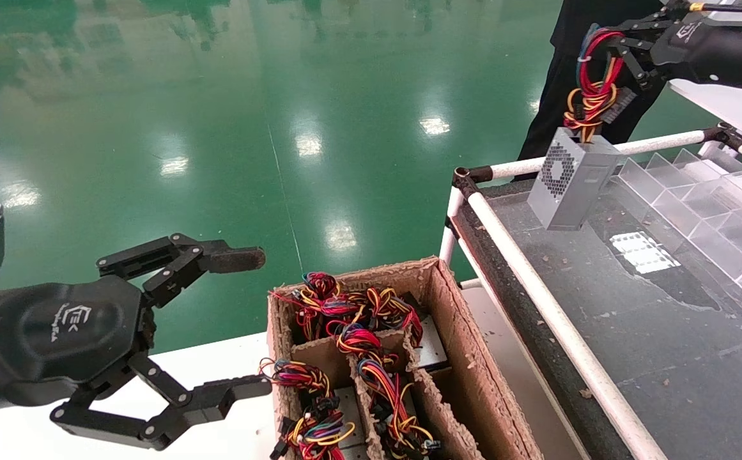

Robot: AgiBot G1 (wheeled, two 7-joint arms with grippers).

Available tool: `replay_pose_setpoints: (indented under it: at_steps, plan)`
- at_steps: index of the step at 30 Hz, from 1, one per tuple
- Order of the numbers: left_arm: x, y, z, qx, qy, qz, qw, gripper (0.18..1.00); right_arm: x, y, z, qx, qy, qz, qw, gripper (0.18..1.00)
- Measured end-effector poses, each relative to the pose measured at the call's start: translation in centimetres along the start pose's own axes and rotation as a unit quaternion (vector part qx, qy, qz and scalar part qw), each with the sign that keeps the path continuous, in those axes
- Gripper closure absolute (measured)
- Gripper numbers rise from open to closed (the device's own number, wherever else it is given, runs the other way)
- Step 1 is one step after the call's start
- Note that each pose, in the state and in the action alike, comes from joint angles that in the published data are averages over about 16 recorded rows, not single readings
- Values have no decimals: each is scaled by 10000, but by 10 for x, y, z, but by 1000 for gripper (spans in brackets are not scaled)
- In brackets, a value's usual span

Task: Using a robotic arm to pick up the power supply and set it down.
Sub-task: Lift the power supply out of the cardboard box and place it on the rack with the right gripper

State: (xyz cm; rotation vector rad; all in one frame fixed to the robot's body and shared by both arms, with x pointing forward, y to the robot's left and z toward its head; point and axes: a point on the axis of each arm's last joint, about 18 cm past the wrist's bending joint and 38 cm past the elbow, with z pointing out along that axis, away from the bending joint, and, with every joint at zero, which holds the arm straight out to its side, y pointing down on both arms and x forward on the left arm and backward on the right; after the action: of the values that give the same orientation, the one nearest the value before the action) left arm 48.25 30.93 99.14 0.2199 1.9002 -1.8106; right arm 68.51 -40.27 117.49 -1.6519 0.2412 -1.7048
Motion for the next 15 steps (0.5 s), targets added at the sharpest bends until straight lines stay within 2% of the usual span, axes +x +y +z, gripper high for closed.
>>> replay_pose_setpoints:
  at_steps: [7,15]
  plan:
    - [0,0,0,0,0,0,10000,184,-7,10,20,-340,257,-29,9991,960]
    - [0,0,0,0,0,0,10000,184,-21,7,38,-425,294,-62,9986,960]
